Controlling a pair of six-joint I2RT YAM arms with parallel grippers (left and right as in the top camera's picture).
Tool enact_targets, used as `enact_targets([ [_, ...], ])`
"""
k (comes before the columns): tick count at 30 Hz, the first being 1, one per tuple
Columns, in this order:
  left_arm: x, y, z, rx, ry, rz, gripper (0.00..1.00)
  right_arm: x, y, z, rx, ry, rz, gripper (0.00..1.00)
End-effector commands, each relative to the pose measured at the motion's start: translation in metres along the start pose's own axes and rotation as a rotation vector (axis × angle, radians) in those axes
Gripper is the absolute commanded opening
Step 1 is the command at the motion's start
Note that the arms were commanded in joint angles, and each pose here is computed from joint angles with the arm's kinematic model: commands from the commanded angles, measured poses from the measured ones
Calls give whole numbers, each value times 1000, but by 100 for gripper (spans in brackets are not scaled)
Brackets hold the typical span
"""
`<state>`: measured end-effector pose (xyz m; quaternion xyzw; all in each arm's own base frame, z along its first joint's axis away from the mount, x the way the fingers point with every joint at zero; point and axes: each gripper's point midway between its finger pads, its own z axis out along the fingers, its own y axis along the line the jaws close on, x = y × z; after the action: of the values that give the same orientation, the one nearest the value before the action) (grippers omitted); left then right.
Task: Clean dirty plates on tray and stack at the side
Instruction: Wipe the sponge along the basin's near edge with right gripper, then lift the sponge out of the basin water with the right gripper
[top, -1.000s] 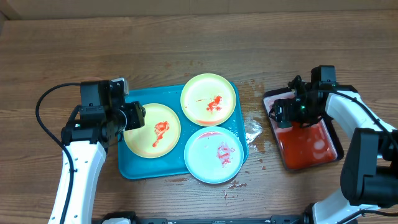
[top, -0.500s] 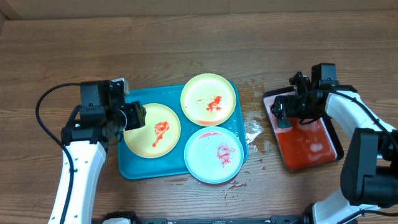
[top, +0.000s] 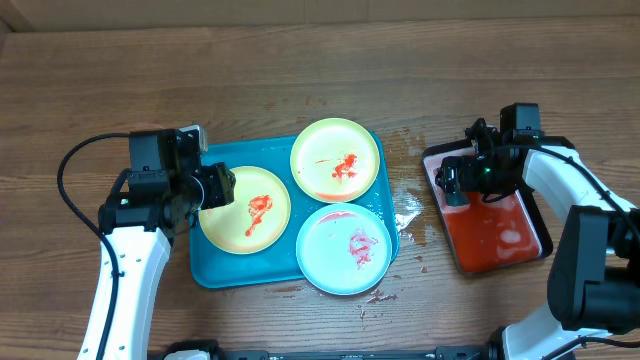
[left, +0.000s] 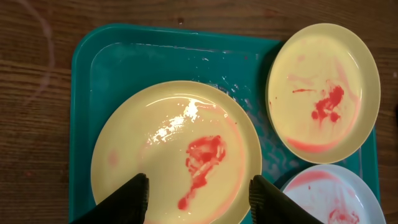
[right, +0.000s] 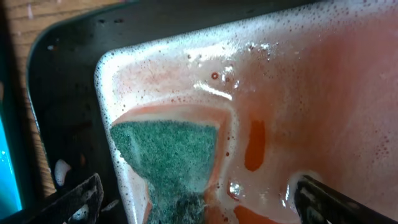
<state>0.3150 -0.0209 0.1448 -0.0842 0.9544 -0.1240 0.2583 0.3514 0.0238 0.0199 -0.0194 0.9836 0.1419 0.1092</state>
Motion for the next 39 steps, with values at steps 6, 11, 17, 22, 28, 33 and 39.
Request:
enact_targets([
  [6,-8,-1,-3,-3,-18,7,54,1,-21,1,112,5,-2,77],
  [11,-8,-1,-3,-3,-16,7,54,8,-38,-2,217,37,5,68],
  [17,-7,-1,-3,-3,-15,6,54,6,-28,0,159,25,36,72],
  [22,-8,-1,-3,-3,-15,6,54,4,-19,2,105,17,34,24],
  [28,-7,-1,-3,-3,-15,6,52,3,-11,2,56,11,34,4],
  [33,-6,-1,-3,-4,-11,5,59,6,-8,2,41,22,37,4],
  [39,-2,0,-3,-7,7,1,69,11,-7,0,39,50,46,4],
])
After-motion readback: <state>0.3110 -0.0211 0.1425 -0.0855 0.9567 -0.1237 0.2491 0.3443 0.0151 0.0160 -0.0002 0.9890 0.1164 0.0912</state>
